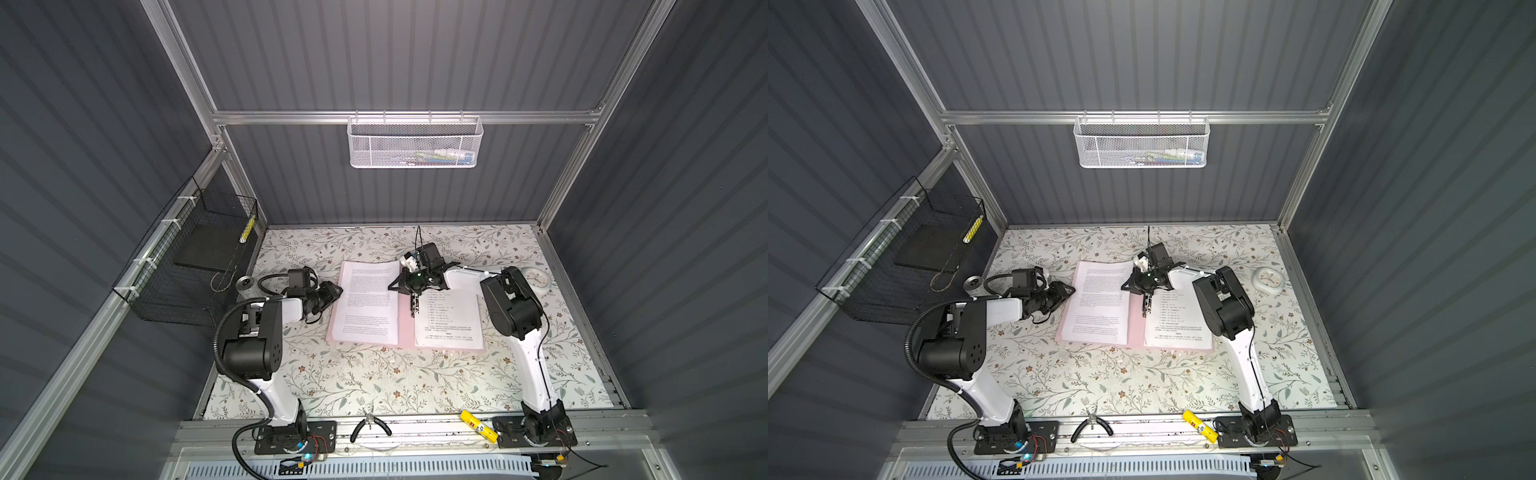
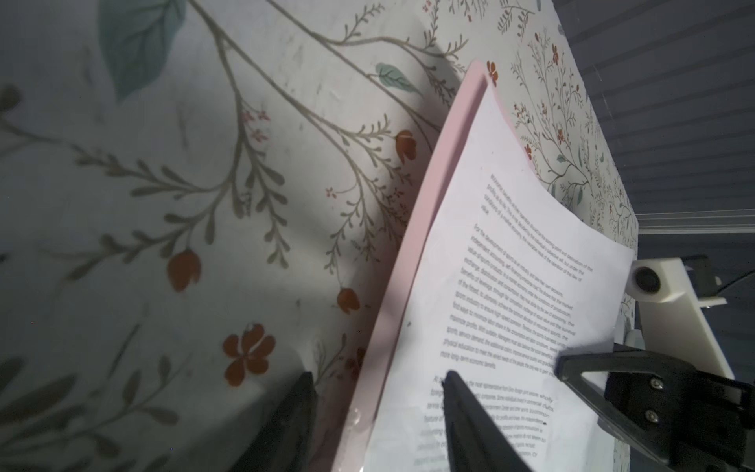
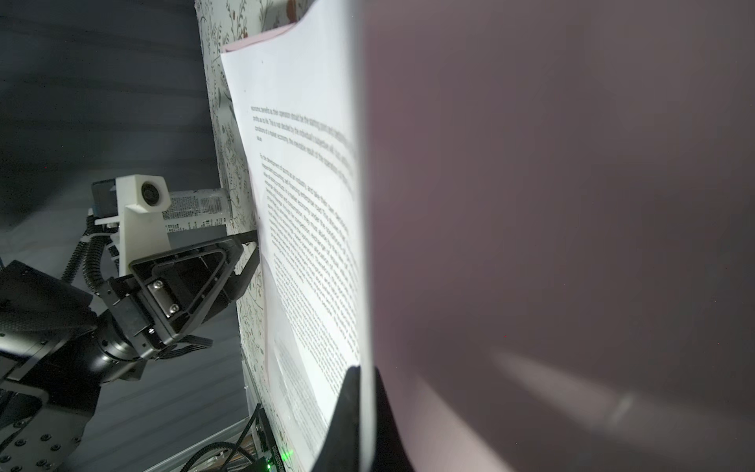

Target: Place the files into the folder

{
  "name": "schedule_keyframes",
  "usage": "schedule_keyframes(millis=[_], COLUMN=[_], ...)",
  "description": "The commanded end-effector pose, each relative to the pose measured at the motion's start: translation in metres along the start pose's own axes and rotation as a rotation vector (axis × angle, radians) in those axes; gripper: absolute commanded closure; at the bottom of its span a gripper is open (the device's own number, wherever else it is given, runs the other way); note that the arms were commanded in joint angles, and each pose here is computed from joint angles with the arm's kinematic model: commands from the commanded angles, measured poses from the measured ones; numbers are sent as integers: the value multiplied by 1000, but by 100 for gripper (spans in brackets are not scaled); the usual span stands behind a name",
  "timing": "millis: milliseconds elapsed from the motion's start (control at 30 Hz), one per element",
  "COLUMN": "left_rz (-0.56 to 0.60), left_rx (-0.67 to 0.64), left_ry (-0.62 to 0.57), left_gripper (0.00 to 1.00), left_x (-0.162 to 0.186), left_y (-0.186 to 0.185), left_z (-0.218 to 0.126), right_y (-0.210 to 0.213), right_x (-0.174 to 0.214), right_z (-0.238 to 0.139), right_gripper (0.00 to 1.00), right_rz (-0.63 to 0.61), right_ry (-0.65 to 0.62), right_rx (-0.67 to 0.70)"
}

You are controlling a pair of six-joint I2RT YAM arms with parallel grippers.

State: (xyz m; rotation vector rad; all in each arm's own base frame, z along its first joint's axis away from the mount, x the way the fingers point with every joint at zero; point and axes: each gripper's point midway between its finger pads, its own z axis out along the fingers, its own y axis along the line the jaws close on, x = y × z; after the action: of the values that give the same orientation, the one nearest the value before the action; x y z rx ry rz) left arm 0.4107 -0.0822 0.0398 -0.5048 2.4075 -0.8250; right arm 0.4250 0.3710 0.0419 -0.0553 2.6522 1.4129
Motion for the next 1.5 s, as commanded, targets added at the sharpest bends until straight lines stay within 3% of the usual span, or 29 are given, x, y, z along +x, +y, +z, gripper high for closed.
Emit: schedule_keyframes(millis=[0, 833, 1467], left_rz=[-33, -62, -63], left_rx=[-23, 33, 38], left_ry=[50, 58, 52], left_gripper=[47, 47, 48], left_x=[21, 38, 40], left_y=[6, -1, -1], left_z=[-8, -10, -12], right_y=[9, -4, -11], right_x=[-2, 9, 6], right_z=[-7, 19, 11], right_gripper=[100, 100, 100], right_rz=[-2, 134, 181], right_ry=[-14, -28, -99], right_rx=[-13, 2, 19])
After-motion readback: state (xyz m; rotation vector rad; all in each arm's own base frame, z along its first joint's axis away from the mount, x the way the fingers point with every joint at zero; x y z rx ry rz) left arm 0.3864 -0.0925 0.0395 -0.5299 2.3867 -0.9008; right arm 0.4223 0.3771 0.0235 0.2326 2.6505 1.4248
